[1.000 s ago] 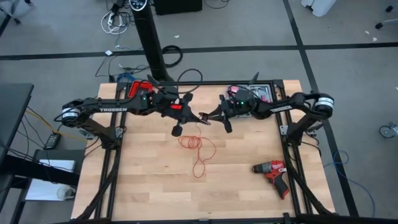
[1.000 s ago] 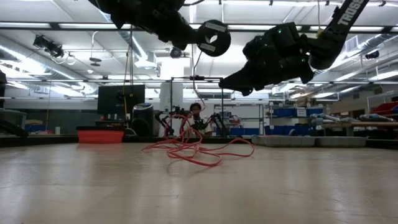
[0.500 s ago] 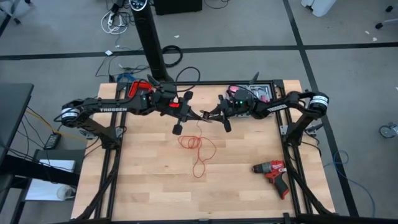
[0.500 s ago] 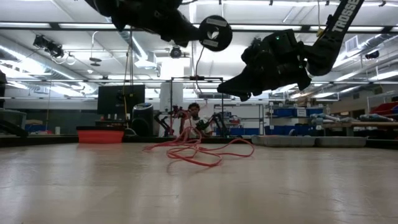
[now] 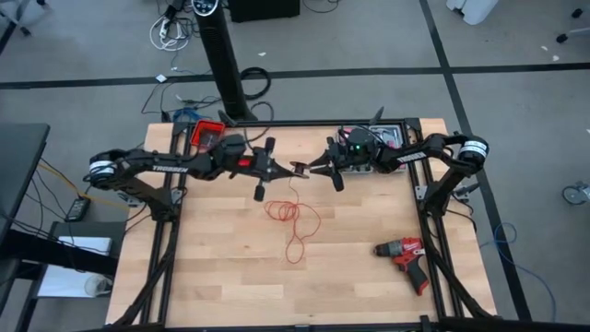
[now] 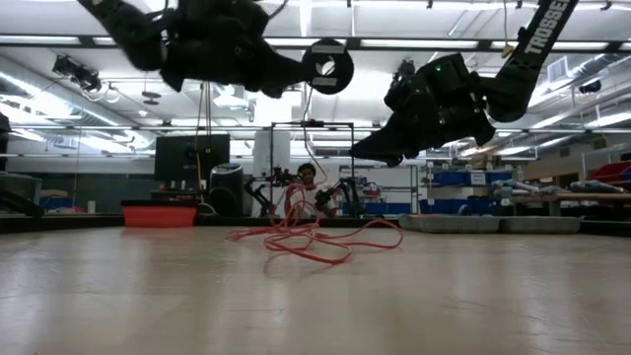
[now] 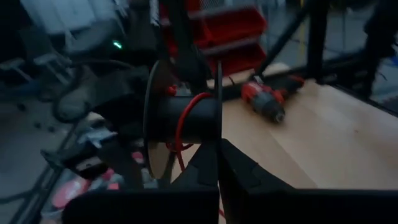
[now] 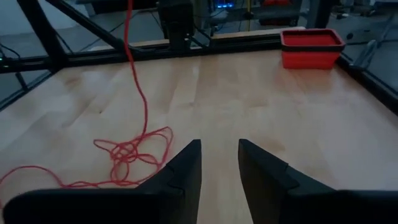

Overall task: Coil cords
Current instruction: Coil the red wire onto the black spool

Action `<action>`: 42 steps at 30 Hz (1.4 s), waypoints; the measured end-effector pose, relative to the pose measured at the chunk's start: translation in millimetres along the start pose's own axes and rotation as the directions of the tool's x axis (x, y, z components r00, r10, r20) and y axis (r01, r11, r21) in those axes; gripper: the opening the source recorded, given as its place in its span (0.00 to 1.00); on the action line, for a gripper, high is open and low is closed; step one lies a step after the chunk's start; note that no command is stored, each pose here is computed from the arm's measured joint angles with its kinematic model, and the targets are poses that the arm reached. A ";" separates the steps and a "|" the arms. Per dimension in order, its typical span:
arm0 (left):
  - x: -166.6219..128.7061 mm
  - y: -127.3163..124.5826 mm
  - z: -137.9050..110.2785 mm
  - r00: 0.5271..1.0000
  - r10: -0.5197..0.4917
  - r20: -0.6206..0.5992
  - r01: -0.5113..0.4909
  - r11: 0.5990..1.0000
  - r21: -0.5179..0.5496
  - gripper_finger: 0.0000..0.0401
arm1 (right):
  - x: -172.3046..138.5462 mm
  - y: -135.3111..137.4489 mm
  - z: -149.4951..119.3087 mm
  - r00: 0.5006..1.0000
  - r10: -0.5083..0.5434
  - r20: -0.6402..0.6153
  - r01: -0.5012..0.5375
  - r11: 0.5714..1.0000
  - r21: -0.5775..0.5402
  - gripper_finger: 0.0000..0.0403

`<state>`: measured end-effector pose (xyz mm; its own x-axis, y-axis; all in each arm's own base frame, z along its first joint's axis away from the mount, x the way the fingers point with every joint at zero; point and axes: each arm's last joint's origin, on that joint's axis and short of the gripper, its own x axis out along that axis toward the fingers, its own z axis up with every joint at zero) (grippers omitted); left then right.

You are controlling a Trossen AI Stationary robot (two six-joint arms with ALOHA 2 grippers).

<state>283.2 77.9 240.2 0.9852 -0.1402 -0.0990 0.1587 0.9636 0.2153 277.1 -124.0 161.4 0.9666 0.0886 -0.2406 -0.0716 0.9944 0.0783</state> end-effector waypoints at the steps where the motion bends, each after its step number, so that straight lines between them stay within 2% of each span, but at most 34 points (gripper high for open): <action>1: -2.7 1.2 -1.2 0.999 0.019 0.035 -0.020 1.000 0.009 0.00 | 0.0 -0.2 0.9 1.000 -0.005 0.008 0.005 1.000 -0.007 0.26; 7: -15.5 17.8 5.7 0.971 0.146 0.187 -0.157 0.987 0.045 0.00 | 5.4 2.9 15.0 0.988 -0.117 0.101 0.123 0.991 -0.058 0.27; 13: -16.9 23.2 15.6 0.944 0.216 0.248 -0.238 0.969 0.061 0.00 | 13.2 -1.7 31.3 0.981 -0.126 0.147 0.130 0.991 -0.022 0.27; 16: -16.8 23.5 17.9 0.931 0.257 0.259 -0.280 0.958 0.056 0.00 | 21.4 -1.1 30.7 0.986 -0.095 0.139 0.093 0.996 0.018 0.27; 23: -17.0 24.3 18.0 0.923 0.285 0.257 -0.309 0.949 0.056 0.00 | 40.6 8.9 25.7 0.994 0.021 0.111 -0.031 0.995 0.093 0.27; 26: -16.9 24.2 17.4 0.925 0.286 0.252 -0.308 0.950 0.054 0.00 | 43.0 10.4 26.8 0.992 0.029 0.121 -0.048 0.987 0.153 0.27; 31: -16.5 24.2 16.4 0.928 0.284 0.241 -0.306 0.950 0.060 0.00 | 44.4 14.8 27.1 0.990 0.069 0.120 -0.091 0.978 0.186 0.27; 37: -16.4 24.0 16.2 0.928 0.285 0.238 -0.309 0.948 0.069 0.00 | 48.7 16.8 22.0 0.992 0.051 0.112 -0.074 0.975 0.208 0.26; 42: -16.4 24.2 16.2 0.927 0.292 0.238 -0.316 0.946 0.071 0.00 | 50.6 20.4 24.1 0.992 0.010 0.127 -0.033 0.984 0.176 0.25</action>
<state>271.9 99.8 262.8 0.9746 0.0972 0.2019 -0.1566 0.9398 0.3036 330.5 -100.7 174.2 0.9893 0.0904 -0.1146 -0.0587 0.9651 0.2552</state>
